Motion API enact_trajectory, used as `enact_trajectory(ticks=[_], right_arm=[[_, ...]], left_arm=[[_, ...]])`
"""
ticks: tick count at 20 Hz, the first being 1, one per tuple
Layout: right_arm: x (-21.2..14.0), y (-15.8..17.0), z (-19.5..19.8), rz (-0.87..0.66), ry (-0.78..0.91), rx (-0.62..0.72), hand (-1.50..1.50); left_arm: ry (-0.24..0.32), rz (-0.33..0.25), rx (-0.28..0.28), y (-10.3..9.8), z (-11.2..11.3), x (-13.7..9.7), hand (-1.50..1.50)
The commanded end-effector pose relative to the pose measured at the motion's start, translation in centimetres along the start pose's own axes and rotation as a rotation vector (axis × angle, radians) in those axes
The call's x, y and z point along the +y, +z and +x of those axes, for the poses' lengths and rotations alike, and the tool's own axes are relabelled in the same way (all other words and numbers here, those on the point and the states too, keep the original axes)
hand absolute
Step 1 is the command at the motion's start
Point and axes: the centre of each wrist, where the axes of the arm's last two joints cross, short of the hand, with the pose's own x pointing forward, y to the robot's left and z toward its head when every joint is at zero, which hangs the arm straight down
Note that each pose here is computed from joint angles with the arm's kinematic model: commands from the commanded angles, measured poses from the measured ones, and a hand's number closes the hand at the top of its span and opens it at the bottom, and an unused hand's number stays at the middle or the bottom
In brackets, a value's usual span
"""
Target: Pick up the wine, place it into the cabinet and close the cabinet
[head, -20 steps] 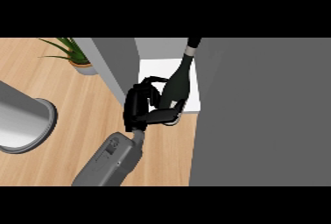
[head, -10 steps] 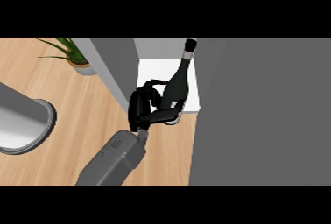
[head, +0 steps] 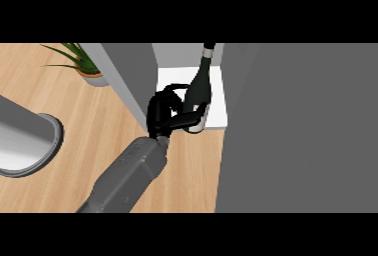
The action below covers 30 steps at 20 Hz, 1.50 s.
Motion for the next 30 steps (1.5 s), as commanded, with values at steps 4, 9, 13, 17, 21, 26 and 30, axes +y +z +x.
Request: enact_trajectory(ticks=[4, 9, 13, 17, 21, 26, 30], right_arm=[[0.2, 2.5, 3.7, 0.035, -0.070, -0.096, -1.50], [-0.7, 2.2, 2.8, 0.038, -0.054, -0.078, -1.50], [0.0, 3.5, 3.3, 0.044, -0.048, -0.068, -1.50], [-0.6, 2.8, 2.5, 0.047, -0.065, -0.065, -1.50], [-0.2, 2.5, 2.8, 0.036, -0.083, -0.070, -1.50], [0.3, 2.8, 2.2, 0.060, -0.084, -0.066, -1.50], [0.5, 2.3, 1.3, 0.064, -0.100, -0.073, -1.50]], left_arm=[[0.005, 0.007, 0.005, -2.2, 1.3, -1.0, 1.50], [0.005, 0.049, 0.013, -4.7, 3.1, -2.1, 1.50], [0.009, 0.053, 0.000, -5.3, 3.4, -1.6, 1.50], [-0.082, 0.092, -0.058, -7.3, 6.5, -4.0, 1.50], [-0.155, 0.143, -0.077, -8.5, 7.3, -2.8, 1.50], [-0.364, 0.213, -0.111, -8.6, 5.7, -0.1, -1.50], [-0.425, 0.239, -0.094, -9.6, 6.5, 1.5, -1.50]])
